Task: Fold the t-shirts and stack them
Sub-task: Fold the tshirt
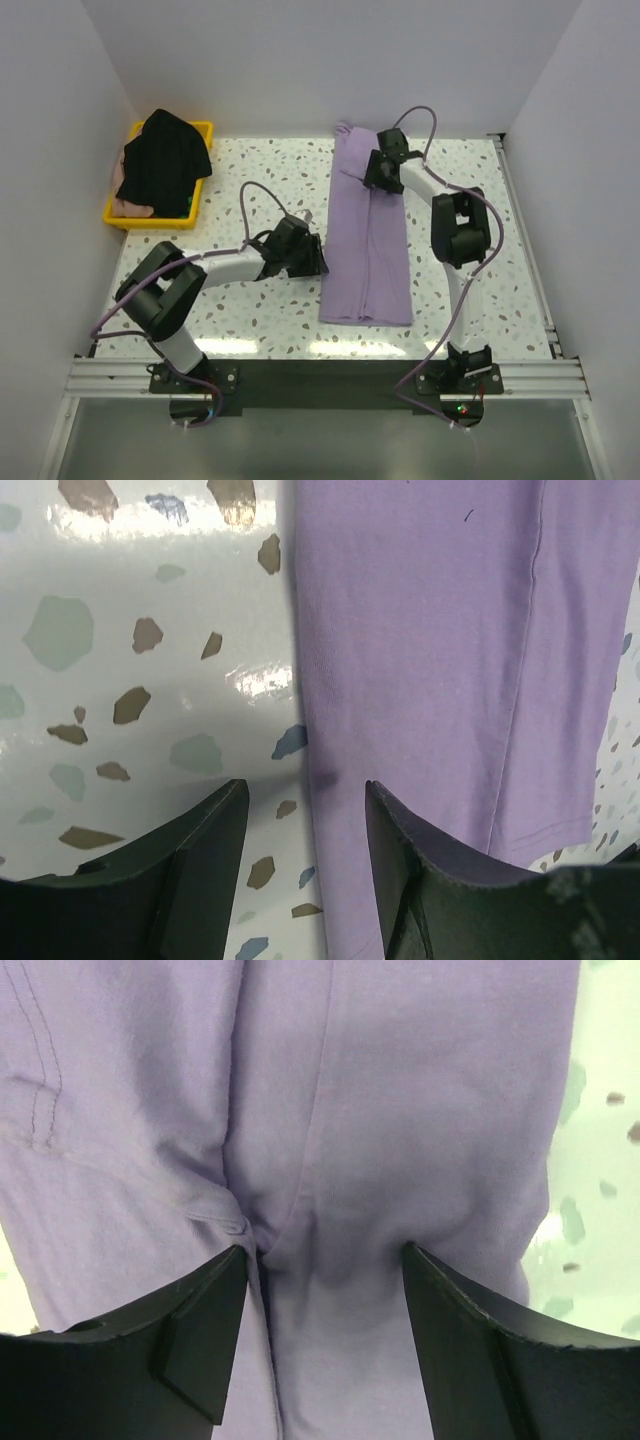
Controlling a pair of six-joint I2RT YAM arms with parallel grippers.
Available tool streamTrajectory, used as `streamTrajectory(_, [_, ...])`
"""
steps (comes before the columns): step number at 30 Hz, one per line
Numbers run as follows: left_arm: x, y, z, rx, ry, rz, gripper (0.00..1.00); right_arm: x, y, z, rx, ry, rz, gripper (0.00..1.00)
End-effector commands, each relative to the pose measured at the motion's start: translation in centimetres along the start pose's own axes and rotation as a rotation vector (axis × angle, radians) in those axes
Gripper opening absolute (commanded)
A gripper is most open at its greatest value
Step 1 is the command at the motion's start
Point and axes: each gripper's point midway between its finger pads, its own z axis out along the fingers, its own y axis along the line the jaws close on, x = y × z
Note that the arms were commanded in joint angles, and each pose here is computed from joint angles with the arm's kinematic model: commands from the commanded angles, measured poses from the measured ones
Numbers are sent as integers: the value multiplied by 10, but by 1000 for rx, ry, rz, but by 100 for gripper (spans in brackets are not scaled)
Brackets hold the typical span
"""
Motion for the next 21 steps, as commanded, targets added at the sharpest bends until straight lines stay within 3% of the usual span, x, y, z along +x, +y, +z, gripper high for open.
streamTrajectory(1, [3,11,8,-28,47,31,56,17,-16,27,25,82,3,68])
streamTrajectory(7, [10,8,4,3,62,18,56,4,-15,11,-27,50,-22,86])
streamTrajectory(10, [14,9,-2,16,62,9,56,-13,-13,-18,-58,-11,-15,94])
streamTrajectory(17, [35,21,-14,24,82,-12,55,-34,-22,-109,-74,-125,34,96])
streamTrajectory(20, [48,27,-21,27,101,-18,54,-14,-36,-134,-67,-126,66,95])
streamTrajectory(21, [52,26,-24,37,106,-16,54,15,-43,-132,-62,-71,66,94])
